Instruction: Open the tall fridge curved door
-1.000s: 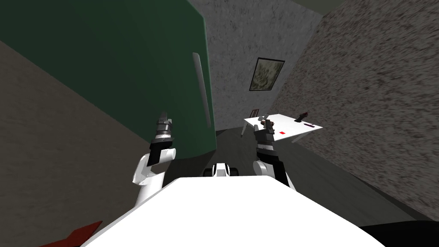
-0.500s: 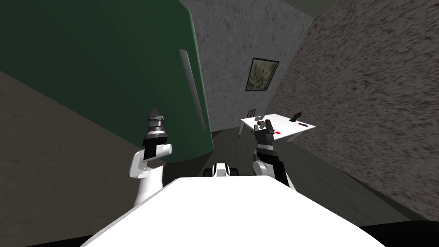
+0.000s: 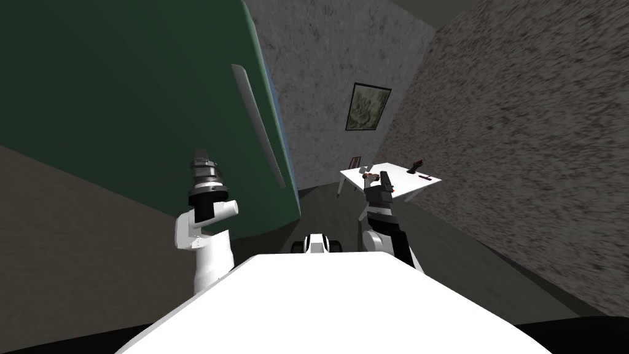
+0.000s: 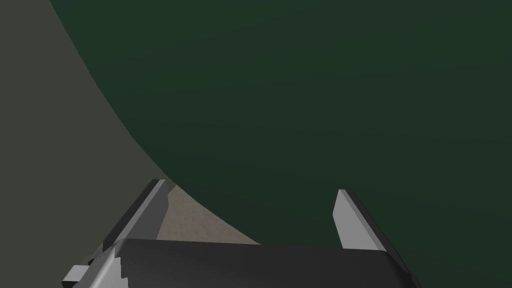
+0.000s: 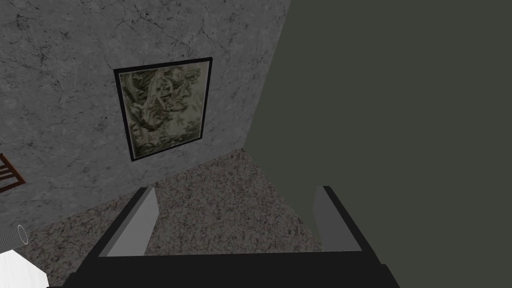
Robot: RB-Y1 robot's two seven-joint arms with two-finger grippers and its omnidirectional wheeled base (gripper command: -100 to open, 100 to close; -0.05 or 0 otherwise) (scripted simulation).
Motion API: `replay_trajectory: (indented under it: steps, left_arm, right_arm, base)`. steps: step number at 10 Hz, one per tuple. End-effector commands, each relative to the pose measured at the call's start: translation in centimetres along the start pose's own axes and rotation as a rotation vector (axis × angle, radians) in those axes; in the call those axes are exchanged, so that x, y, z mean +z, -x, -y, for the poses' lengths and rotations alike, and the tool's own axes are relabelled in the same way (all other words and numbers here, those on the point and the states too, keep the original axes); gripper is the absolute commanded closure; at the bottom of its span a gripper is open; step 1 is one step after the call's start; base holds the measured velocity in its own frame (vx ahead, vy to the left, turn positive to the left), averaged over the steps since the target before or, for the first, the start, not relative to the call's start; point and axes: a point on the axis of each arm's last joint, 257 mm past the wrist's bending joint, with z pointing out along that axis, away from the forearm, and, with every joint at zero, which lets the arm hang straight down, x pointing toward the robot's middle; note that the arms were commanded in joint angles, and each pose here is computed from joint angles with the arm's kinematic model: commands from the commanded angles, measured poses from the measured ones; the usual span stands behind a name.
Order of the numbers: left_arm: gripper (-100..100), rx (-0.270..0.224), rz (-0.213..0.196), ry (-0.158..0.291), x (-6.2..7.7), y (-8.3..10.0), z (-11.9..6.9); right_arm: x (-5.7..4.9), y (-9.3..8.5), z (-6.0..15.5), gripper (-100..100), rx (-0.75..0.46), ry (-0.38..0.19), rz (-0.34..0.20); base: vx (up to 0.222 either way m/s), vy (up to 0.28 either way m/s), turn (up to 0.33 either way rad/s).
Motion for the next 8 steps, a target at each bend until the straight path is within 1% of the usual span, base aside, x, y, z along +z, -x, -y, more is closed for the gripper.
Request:
replay_trajectory:
  steps: [1,2,3,4,5,6,7,8]
  left_arm:
    - [-100,0.011,0.079,0.033,1.2,3.1,-1.1]
    - [-100,0.008,0.1,0.023,1.5,3.9,-0.7]
    - [-100,0.007,0.14,0.049,2.1,5.4,-1.6]
    - [-100,0.005,0.158,0.043,2.3,6.2,-1.3]
    - [-100,-0.002,0.195,0.071,2.7,7.5,-2.2]
    - [-100,-0.006,0.216,0.064,2.9,8.4,-1.9]
    - [-100,-0.014,0.253,0.095,3.1,9.8,-3.0]
    - [-100,-0.022,0.272,0.085,3.3,10.4,-2.6]
  right_arm:
    - [0.0,0.0,0.0,0,0.0,0.0,0.0]
    - [0.0,0.0,0.0,0,0.0,0.0,0.0]
    - [0.0,0.0,0.0,0,0.0,0.0,0.0]
    - [0.0,0.0,0.0,0,0.0,0.0,0.0]
    - [0.0,0.0,0.0,0,0.0,0.0,0.0]
    - [0.0,0.0,0.0,0,0.0,0.0,0.0]
    - [0.0,0.0,0.0,0,0.0,0.0,0.0]
    - [0.0,0.0,0.0,0,0.0,0.0,0.0]
  base:
    - [0.069,-0.129,-0.083]
    - [0.059,-0.111,-0.04]
    - [0.068,-0.142,-0.078]
    - [0.051,-0.125,-0.046]
    - [0.046,-0.128,-0.093]
    - [0.045,-0.105,-0.04]
    - [0.068,-0.123,-0.073]
    - [0.05,-0.101,-0.034]
